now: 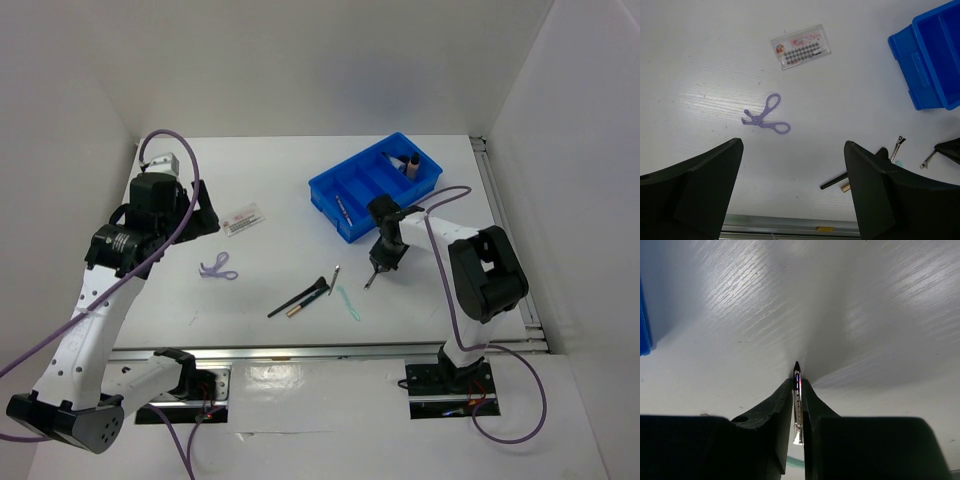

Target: Organize the makeup

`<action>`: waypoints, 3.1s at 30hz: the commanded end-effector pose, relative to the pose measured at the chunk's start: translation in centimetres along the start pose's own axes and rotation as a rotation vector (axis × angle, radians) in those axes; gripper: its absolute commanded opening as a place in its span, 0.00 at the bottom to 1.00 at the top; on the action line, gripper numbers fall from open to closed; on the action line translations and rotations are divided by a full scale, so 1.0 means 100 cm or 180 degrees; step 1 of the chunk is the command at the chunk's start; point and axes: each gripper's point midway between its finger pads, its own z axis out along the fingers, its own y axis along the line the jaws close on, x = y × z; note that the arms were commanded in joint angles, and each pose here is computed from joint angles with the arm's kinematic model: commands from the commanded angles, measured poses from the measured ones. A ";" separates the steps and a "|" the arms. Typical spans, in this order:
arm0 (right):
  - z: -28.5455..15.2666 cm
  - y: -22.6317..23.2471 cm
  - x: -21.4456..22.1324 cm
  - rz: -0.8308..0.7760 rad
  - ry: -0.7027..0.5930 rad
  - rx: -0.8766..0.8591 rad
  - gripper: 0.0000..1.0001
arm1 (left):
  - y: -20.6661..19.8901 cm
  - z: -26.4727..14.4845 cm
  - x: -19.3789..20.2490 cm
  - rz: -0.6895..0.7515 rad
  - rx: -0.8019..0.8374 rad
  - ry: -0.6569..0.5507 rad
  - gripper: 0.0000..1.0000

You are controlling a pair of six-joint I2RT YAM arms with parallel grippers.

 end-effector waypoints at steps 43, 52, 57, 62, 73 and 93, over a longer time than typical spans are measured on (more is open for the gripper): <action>-0.079 0.172 -0.211 -0.1551 -0.2204 -0.0127 0.16 | -0.036 0.061 -0.005 0.0017 0.0117 0.0528 0.94; -0.067 0.191 -0.205 -0.1687 -0.2112 -0.0262 0.54 | -0.036 0.064 -0.003 0.0021 0.0105 0.0555 0.94; -0.099 0.196 -0.209 -0.1631 -0.2242 -0.0365 0.58 | -0.036 0.064 -0.003 0.0021 0.0105 0.0555 0.94; -0.131 0.180 -0.188 -0.1522 -0.2042 -0.0641 0.50 | -0.035 0.054 -0.010 0.0007 0.0117 0.0449 0.94; -0.134 0.093 0.009 -0.2395 -0.0849 -0.1125 0.50 | -0.027 0.035 -0.012 -0.0002 0.0108 0.0320 0.94; -0.053 0.027 0.140 -0.3045 0.0015 -0.0955 0.57 | -0.032 0.026 -0.010 -0.0120 0.0232 0.0267 0.94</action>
